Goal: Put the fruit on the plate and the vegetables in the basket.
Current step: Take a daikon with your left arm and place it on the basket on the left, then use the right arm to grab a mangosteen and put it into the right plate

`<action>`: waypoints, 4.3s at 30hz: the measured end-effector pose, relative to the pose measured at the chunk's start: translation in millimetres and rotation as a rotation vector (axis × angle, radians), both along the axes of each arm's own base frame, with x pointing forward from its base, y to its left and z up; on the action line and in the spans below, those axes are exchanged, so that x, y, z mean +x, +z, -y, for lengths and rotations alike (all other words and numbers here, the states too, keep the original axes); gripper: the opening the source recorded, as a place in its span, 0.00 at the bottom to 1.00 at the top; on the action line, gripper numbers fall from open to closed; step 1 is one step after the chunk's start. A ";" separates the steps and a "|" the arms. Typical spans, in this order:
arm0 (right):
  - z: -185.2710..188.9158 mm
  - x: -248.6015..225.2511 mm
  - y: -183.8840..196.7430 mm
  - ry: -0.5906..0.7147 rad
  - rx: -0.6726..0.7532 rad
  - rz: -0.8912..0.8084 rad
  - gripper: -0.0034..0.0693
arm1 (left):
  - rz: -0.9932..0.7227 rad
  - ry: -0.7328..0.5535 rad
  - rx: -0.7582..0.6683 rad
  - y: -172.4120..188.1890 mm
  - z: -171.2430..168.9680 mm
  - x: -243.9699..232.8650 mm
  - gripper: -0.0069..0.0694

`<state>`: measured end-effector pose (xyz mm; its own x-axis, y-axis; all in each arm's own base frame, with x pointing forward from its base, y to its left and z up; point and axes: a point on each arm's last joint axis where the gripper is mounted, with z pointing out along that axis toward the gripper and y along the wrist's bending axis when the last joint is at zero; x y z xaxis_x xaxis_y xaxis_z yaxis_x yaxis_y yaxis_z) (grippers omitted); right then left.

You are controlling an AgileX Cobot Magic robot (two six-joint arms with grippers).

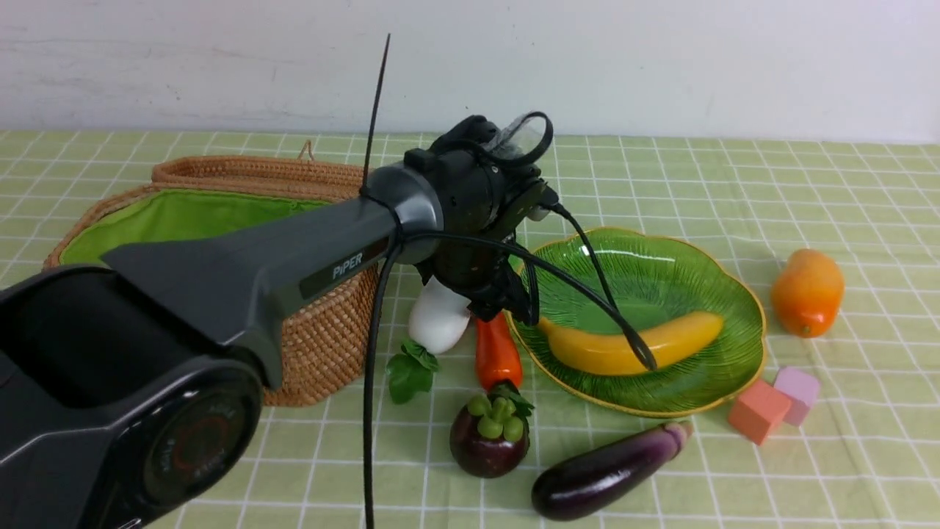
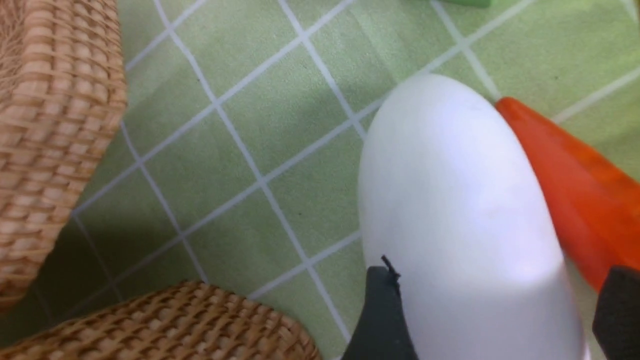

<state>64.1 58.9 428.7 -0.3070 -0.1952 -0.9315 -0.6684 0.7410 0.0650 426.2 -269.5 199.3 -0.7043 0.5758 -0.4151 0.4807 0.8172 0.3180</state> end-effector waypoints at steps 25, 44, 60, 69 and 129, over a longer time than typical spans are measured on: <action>0.1 0.2 0.2 -0.002 0.001 0.002 0.16 | -0.088 0.102 -0.100 -29.9 -18.5 18.3 0.85; 0.0 0.2 0.4 0.002 -0.005 0.011 0.15 | 0.015 0.125 -0.231 67.9 -21.4 8.9 0.75; -0.7 0.7 2.8 0.005 0.013 0.033 0.15 | 0.106 -0.191 -0.156 230.3 -112.0 -94.6 0.75; -1.1 0.5 3.0 0.009 0.017 0.031 0.15 | 0.024 -0.335 0.136 180.9 -206.1 -97.0 0.75; -5.0 1.0 -6.8 0.031 0.043 -0.176 0.13 | -0.094 -0.088 -0.414 183.7 -86.6 -188.7 0.08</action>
<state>65.1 63.9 421.9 -0.4605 -0.1681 -0.8716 -0.6666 0.7139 0.2145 237.5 -182.9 383.0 -0.7058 0.4341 -0.5598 0.5655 0.8212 -0.0763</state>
